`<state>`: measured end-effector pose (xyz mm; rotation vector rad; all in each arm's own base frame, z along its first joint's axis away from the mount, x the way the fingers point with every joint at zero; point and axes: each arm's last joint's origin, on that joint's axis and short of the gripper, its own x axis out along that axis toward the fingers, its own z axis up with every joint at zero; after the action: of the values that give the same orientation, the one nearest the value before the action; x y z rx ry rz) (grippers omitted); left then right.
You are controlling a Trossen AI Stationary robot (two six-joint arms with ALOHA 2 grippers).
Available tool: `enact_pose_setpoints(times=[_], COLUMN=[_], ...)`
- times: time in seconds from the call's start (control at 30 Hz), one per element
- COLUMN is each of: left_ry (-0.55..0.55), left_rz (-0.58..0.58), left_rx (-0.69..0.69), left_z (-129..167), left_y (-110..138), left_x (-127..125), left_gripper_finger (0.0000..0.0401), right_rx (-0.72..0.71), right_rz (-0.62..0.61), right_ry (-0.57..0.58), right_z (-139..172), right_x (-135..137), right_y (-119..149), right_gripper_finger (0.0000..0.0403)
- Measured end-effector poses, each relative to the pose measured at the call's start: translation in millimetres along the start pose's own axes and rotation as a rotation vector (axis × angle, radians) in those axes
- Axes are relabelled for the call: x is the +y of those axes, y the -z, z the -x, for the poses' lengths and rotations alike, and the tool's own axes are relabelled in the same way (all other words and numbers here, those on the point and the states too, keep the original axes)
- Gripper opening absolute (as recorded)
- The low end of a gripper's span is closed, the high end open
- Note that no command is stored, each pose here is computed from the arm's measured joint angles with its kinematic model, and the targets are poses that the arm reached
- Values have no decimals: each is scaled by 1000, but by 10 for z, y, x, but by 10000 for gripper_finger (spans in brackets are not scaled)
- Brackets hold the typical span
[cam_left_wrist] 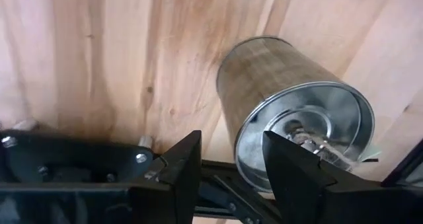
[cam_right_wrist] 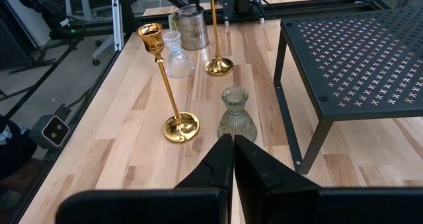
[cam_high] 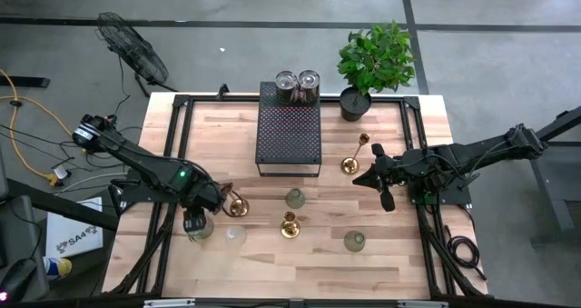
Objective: Pick & Place candle stick holders
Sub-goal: Put the silver scented candle on the shelf
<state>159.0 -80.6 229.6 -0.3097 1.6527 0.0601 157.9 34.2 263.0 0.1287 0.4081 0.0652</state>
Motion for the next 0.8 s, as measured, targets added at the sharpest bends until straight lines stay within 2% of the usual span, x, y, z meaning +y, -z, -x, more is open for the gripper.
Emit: enact_pose_setpoints(times=[0.13, 0.33, 0.8], left_ry=[56, 26, 20], left_rz=[-36, -34, -46], left_rx=[7, -21, -16], left_z=[-104, -108, -111], left_y=[-14, -15, -10], left_x=[-5, 10, 17], left_gripper_finger=[156, 144, 8], right_rx=[0, 0, 0], right_rz=[0, 0, 0], right_ry=[0, 0, 0], right_z=[0, 0, 0], right_x=[-1, 0, 0], right_y=[0, 0, 0], right_gripper_finger=[4, 4, 4])
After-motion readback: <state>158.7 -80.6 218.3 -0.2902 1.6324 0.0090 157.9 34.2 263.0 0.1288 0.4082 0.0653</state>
